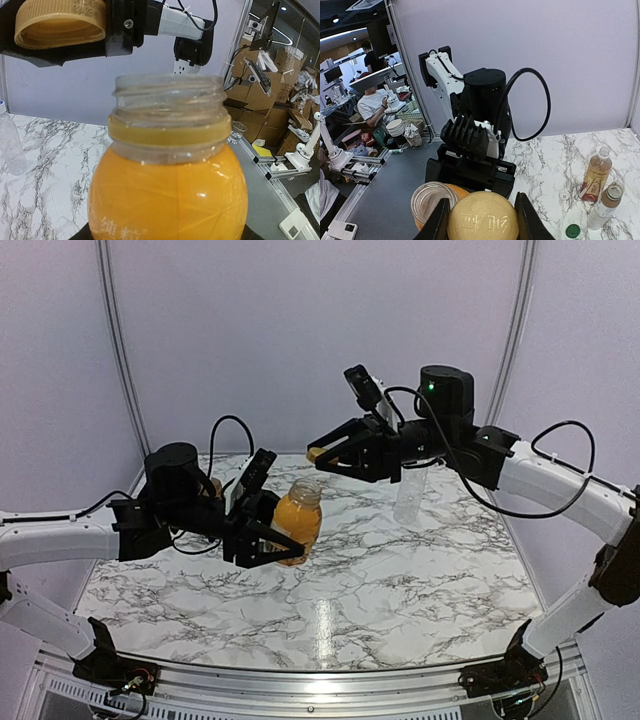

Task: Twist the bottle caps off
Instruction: Unscrew the bottle cap from the plastic bottle, then place the bottle cap at the center of the board.

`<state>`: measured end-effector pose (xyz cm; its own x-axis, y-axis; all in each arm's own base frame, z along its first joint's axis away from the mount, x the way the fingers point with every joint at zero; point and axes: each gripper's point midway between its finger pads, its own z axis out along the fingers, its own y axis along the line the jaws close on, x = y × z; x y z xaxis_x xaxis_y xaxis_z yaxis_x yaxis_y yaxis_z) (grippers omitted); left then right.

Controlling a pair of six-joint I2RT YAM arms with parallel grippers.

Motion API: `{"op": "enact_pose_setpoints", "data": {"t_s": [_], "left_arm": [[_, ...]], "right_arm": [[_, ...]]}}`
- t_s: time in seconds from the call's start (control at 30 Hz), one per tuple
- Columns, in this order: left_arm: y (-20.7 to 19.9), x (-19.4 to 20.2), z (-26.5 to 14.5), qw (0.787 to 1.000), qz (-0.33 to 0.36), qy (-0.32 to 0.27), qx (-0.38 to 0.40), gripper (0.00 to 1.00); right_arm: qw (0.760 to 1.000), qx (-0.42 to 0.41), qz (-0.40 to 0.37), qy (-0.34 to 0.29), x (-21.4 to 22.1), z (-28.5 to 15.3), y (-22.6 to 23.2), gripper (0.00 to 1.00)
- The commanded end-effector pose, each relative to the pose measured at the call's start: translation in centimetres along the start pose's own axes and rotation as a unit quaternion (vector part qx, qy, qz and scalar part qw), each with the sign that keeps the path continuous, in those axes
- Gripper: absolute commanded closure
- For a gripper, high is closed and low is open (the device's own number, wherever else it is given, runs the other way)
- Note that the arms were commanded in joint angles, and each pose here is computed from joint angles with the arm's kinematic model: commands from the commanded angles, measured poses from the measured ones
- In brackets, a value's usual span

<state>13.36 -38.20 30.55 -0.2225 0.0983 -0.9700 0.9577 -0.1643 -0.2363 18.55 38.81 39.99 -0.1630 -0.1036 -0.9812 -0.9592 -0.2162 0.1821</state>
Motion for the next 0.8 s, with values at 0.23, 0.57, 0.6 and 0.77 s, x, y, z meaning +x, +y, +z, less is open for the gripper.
{"op": "enact_pose_setpoints", "data": {"t_s": [0.23,0.57,0.6,0.77], "left_arm": [[3.8,-2.5,-3.9,0.98,0.017,-0.062,-0.19,0.79],[5.9,-2.6,-8.1,0.943,0.025,-0.076,-0.324,0.77],[6.0,-2.7,-8.6,0.939,0.026,-0.08,-0.334,0.77],[6.3,-2.8,-10.3,0.923,0.026,-0.094,-0.373,0.76]], "right_arm": [[0.952,0.295,0.073,0.025,4.5,-3.6,-12.9,0.84],[0.909,0.385,0.118,0.107,16.2,-2.6,-22.0,0.85],[0.907,0.387,0.122,0.114,17.2,-2.4,-22.7,0.85],[0.899,0.389,0.148,0.14,21.6,-1.0,-25.8,0.85]]}}
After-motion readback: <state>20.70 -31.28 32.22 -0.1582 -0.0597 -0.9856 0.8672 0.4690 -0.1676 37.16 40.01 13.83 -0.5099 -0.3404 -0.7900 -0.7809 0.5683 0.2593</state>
